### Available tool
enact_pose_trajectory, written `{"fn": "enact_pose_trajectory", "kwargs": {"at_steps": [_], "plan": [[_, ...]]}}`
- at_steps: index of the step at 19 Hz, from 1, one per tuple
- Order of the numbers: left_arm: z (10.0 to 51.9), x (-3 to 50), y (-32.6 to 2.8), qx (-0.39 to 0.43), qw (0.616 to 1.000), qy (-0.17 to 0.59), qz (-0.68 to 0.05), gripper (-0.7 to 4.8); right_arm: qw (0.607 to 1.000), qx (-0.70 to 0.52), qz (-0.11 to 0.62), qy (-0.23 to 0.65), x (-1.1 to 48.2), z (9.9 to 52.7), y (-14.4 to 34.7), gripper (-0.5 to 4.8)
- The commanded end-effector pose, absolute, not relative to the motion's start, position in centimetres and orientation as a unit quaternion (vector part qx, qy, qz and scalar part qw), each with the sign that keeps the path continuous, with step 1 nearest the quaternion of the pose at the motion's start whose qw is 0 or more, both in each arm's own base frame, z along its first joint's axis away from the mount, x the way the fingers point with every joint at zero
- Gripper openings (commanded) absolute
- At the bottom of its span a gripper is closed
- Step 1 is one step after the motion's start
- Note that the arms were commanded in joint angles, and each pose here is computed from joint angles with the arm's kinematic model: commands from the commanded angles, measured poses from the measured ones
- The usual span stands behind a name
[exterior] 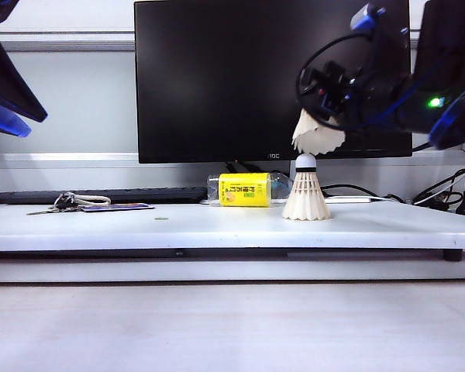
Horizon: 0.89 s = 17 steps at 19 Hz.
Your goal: Stack the badminton balls on the table vertically.
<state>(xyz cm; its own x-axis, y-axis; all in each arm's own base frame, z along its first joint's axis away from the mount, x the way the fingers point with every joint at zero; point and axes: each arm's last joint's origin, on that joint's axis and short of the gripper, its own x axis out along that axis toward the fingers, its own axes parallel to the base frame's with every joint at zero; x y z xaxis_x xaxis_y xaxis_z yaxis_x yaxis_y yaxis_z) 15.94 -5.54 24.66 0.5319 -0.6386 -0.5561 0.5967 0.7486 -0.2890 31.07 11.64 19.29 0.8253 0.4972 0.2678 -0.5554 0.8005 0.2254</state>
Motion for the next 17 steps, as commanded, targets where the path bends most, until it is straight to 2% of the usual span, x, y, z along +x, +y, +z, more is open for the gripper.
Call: {"fn": "enact_pose_trajectory", "kwargs": {"at_steps": [1, 17], "plan": [[24.8, 16.0, -5.6, -0.030, 0.876, 0.325, -0.355, 1.57, 0.942, 0.148, 0.278, -0.113, 31.4, 19.7, 11.8, 1.66], [24.8, 16.0, -5.6, -0.030, 0.876, 0.325, -0.355, 1.57, 0.943, 0.145, 0.293, -0.059, 31.7, 17.0, 12.9, 1.65]]}}
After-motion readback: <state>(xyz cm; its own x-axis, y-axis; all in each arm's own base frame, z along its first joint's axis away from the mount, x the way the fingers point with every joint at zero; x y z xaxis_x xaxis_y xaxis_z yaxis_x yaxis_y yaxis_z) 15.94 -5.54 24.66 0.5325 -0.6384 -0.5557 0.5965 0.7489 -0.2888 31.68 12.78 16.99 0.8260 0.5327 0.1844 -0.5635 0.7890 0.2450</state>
